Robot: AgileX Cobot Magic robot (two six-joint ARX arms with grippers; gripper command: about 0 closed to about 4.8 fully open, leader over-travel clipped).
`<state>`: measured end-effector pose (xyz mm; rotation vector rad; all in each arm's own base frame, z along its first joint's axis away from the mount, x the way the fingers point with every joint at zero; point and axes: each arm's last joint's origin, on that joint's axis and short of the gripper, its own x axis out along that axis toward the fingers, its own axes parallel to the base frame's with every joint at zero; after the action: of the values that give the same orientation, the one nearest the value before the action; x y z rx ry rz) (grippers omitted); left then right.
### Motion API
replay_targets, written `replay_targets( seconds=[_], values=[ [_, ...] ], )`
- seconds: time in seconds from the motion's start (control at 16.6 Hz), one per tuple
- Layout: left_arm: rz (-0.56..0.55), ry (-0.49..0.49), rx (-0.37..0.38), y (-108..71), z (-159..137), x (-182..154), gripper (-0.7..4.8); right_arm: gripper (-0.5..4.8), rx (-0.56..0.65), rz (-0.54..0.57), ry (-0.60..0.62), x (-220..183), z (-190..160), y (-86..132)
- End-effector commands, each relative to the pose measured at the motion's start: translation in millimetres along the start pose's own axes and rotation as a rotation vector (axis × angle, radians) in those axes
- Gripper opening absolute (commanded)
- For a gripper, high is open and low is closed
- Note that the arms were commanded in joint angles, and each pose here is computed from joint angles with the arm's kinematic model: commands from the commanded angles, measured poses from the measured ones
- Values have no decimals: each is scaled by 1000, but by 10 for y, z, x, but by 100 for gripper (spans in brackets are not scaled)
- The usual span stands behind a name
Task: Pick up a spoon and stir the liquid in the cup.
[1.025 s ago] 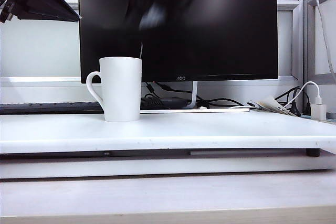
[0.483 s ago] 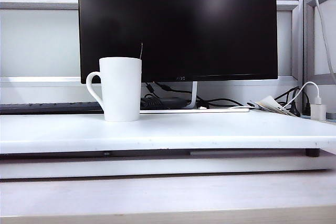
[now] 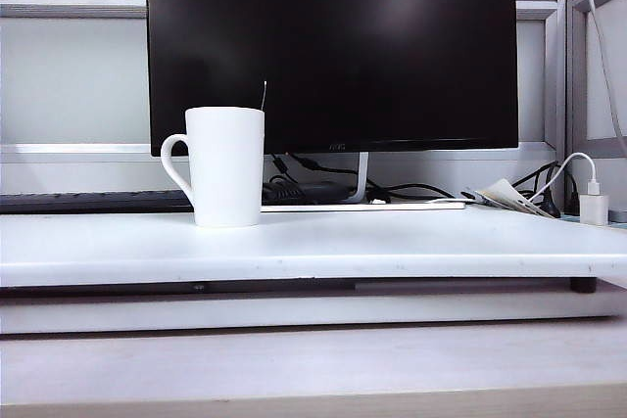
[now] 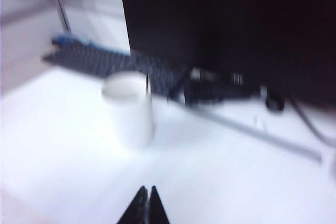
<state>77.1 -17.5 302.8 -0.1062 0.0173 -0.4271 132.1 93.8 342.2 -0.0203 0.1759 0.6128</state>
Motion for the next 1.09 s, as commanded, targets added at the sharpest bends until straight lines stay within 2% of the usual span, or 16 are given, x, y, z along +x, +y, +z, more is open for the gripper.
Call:
replay_targets(
  seconds=[0.06, 0.18, 0.48, 0.54, 0.66, 0.84, 0.97, 1.09],
  values=[
    [14, 94, -43, 7, -94, -14, -4, -8, 3, 1, 71, -117, -85, 0],
    [20, 145, -60, 10, -145, -20, -4, -8, 3, -4, 136, -151, -149, -3],
    [21, 149, -62, 5, -153, -38, -4, -8, 2, -5, 154, -154, -167, -4],
    [21, 133, -56, -6, -147, -76, -4, -8, 3, -5, 154, -154, -167, -4],
    [76, 86, 50, -15, -144, -185, -4, -8, 3, -3, 154, -155, -167, -3],
    [373, -59, 99, 56, -240, -337, -4, -8, 3, -4, 155, -155, -168, -3],
    [413, -126, 127, 95, -323, -310, -4, -8, 3, -4, 156, -155, -169, -4],
    [381, -144, 112, 130, -407, -240, -4, -8, 3, -1, 156, -159, -171, -3]
  ],
)
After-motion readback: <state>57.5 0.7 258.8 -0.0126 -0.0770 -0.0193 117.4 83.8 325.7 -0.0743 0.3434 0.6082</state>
